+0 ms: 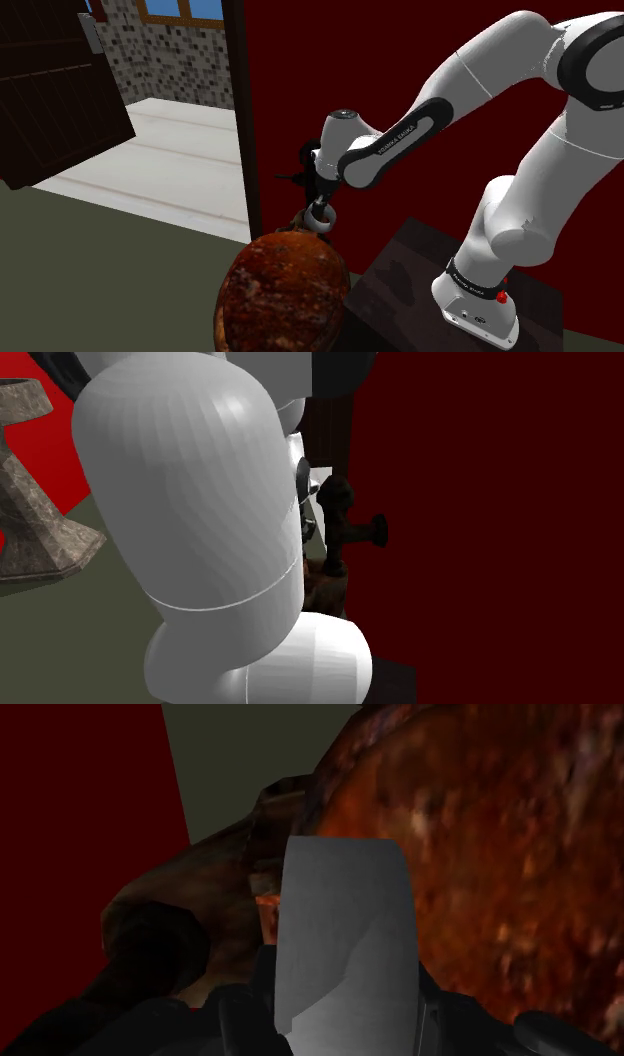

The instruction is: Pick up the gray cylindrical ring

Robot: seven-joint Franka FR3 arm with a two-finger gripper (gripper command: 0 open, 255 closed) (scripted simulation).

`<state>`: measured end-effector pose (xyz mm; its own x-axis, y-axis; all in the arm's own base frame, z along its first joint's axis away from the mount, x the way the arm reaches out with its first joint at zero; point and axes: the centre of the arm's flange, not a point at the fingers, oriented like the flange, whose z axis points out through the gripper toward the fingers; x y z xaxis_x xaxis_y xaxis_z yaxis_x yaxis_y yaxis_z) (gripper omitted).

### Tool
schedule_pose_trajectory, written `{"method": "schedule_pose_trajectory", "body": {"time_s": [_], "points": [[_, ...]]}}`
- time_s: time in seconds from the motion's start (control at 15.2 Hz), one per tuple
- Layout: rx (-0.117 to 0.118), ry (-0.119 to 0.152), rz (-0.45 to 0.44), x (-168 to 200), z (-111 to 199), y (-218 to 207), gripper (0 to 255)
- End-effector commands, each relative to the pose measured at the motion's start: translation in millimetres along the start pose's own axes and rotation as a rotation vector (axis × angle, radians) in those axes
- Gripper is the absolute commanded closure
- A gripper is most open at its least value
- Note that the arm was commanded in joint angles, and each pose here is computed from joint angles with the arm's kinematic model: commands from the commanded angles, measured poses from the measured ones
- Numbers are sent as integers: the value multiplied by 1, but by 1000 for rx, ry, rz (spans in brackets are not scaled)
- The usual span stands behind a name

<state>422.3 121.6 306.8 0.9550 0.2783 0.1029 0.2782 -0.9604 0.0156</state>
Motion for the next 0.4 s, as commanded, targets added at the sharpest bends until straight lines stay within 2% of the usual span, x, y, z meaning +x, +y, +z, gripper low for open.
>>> {"method": "schedule_pose_trajectory", "body": {"time_s": [0.0,0.33], "points": [[0,0,0,2,-12,0,255],[0,0,0,4,-28,0,255]]}}
